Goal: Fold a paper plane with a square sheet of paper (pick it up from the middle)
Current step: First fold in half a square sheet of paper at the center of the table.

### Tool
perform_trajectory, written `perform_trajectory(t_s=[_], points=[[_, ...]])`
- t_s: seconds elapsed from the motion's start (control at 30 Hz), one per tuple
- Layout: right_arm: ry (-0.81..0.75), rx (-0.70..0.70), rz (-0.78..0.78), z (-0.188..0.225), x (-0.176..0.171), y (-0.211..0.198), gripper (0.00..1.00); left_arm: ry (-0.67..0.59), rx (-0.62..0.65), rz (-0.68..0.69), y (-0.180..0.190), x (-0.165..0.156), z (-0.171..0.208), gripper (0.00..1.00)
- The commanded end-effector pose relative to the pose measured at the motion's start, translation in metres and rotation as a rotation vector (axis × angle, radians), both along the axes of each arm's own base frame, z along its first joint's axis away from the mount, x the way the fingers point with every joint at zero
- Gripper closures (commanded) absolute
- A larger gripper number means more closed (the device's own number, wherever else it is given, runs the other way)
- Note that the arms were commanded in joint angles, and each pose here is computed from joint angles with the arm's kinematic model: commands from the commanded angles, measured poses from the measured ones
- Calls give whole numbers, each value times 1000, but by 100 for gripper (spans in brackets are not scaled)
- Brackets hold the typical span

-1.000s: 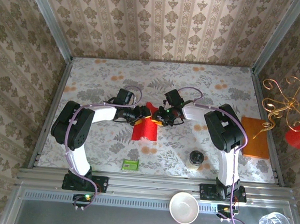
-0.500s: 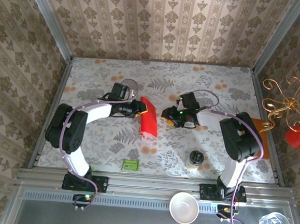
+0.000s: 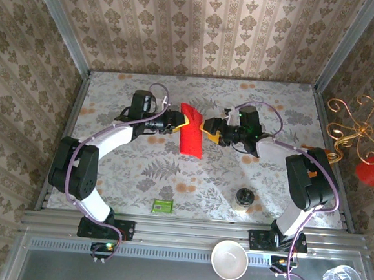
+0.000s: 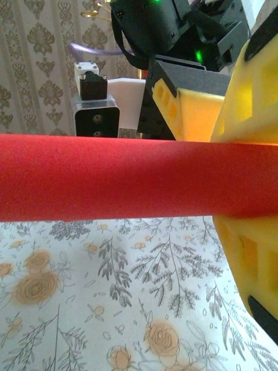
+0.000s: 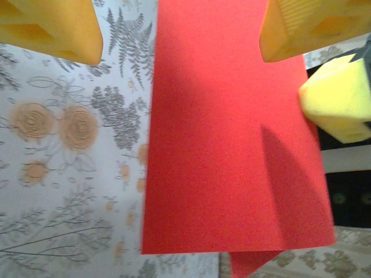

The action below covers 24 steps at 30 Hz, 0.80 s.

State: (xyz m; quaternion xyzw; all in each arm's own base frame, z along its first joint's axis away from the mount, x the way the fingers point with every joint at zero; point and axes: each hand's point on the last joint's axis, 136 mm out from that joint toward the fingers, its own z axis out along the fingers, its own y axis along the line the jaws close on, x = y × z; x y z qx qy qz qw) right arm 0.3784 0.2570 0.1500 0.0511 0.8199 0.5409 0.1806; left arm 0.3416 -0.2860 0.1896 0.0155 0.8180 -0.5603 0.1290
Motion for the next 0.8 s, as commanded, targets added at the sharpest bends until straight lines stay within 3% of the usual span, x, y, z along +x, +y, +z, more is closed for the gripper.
perform_trajectory(t_s=[0.0, 0.3, 0.77], points=[[-18, 77, 73, 12, -7, 13, 28, -14, -60, -41, -7, 0, 18, 67], [2, 117, 127, 11, -12, 24, 29, 13, -74, -35, -9, 4, 8, 67], [-23, 96, 76, 17, -11, 14, 46, 77, 13, 28, 8, 10, -25, 68]])
